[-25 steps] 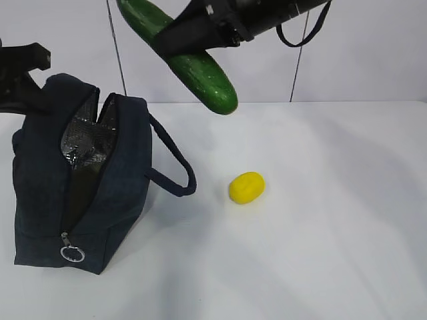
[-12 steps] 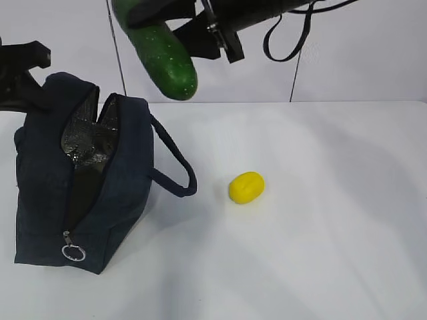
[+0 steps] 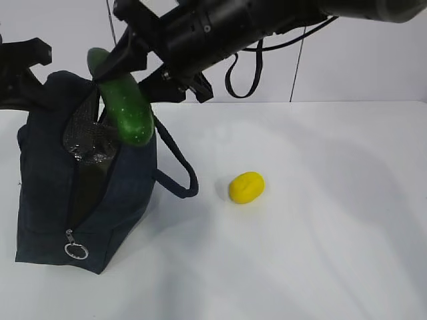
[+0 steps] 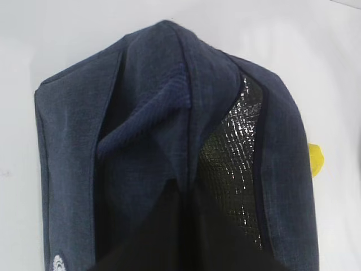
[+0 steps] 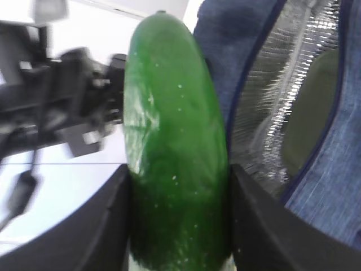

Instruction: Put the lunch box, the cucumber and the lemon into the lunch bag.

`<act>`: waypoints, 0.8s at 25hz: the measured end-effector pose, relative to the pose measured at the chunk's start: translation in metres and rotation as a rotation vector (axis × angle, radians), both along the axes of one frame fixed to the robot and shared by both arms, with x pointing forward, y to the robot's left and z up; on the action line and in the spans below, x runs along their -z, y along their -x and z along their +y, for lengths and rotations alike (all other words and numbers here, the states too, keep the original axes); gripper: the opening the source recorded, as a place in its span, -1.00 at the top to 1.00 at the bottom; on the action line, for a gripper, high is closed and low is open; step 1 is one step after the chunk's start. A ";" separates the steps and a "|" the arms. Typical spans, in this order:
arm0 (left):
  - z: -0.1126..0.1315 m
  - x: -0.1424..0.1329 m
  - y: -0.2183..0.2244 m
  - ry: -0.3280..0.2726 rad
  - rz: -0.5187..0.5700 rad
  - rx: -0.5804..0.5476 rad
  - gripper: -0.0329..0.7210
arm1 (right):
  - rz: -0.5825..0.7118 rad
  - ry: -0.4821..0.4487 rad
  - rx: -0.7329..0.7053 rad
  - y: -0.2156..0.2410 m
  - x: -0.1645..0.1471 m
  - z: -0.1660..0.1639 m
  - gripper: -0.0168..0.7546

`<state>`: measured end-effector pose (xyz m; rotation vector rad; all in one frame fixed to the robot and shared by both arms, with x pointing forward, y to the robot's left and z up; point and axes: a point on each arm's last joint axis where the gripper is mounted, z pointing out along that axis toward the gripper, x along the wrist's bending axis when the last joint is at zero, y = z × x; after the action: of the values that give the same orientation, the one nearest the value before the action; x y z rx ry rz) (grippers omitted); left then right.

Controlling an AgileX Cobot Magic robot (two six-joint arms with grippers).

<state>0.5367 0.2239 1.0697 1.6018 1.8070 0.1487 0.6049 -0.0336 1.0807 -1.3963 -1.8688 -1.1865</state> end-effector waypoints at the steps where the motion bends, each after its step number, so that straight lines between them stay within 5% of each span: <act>1: 0.000 0.000 0.000 0.000 0.000 0.000 0.93 | 0.005 0.025 0.032 -0.003 0.004 0.001 -0.03; 9: -0.002 -0.002 -0.001 0.038 -0.013 -0.019 0.93 | 0.025 0.100 0.215 -0.009 0.026 0.022 -0.03; 20: -0.002 -0.002 -0.002 0.052 -0.012 -0.023 0.93 | 0.049 0.122 0.206 0.000 0.058 0.055 0.04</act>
<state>0.5383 0.2217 1.0720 1.5415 1.8067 0.1208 0.6050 0.0212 1.0228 -1.7038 -1.8241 -1.1378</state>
